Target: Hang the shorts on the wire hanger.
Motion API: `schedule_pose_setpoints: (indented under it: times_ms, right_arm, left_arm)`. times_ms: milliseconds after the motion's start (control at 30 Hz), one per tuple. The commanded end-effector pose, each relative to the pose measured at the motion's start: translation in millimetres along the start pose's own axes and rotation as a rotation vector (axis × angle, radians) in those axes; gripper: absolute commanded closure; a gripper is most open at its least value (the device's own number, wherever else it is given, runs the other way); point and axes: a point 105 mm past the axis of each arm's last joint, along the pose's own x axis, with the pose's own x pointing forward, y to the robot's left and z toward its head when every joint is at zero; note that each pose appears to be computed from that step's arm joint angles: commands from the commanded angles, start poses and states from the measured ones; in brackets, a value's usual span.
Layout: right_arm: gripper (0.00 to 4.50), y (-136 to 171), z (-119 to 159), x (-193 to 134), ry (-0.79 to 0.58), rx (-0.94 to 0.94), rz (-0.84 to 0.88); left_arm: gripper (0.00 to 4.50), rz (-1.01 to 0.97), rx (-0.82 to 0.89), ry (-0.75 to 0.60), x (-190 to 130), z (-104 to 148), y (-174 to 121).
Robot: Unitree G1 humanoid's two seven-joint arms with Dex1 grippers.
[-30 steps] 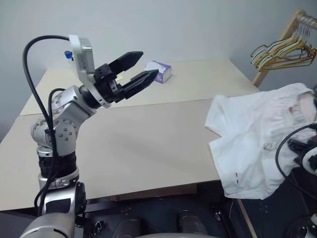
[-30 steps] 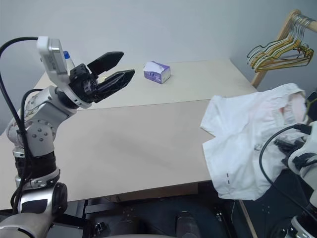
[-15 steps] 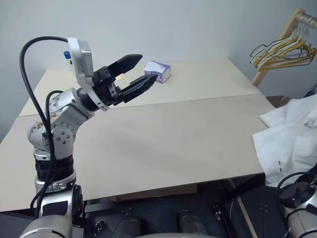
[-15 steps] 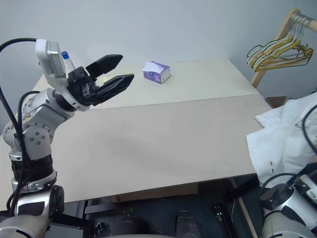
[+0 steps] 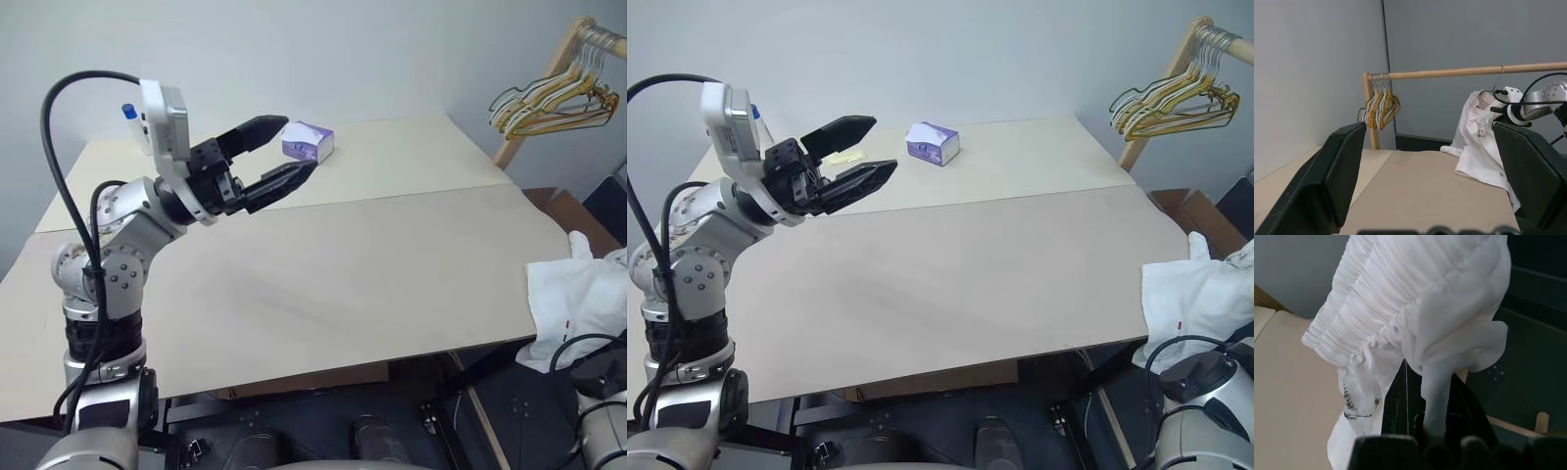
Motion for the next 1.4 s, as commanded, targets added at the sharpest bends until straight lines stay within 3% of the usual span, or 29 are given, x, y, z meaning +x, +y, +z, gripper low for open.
schedule_pose_setpoints:
  times_ms: [33,233,433,767,933,1033,1200,1400]
  right_arm:
    - [4.22,-0.9,3.5,-1.5,-0.033,0.007,0.009]
    - [2.26,2.8,10.7,-6.4,-0.114,-0.057,0.024]
    - [0.12,6.3,26.1,-16.9,-0.282,-0.153,-0.019]
    - [0.05,20.2,44.9,-37.6,-0.649,-0.332,-0.11]
    - [0.05,23.0,37.3,-33.7,-0.636,-0.309,-0.11]
    - [0.05,16.3,24.0,-28.0,-0.558,-0.224,-0.138]
    - [0.05,10.4,12.7,-34.1,-0.581,-0.192,-0.201]
    - [0.05,26.7,30.1,-69.3,-0.805,-0.218,-0.23]
  left_arm:
    - [0.01,-0.028,0.049,-0.017,1.7,9.3,-6.7]
    - [0.0,-0.034,0.048,-0.018,3.6,9.5,-7.6]
    - [0.0,-0.041,0.05,-0.017,5.0,9.3,-8.9]
    - [0.0,-0.053,0.058,-0.012,6.5,8.8,-10.6]
    - [0.0,-0.056,0.064,-0.009,3.8,9.1,-12.4]
    - [0.0,-0.05,0.073,-0.007,2.5,10.2,-12.2]
    - [0.0,-0.053,0.08,0.001,0.8,10.2,-11.5]
    - [0.0,-0.063,0.085,0.004,1.7,10.6,-10.7]
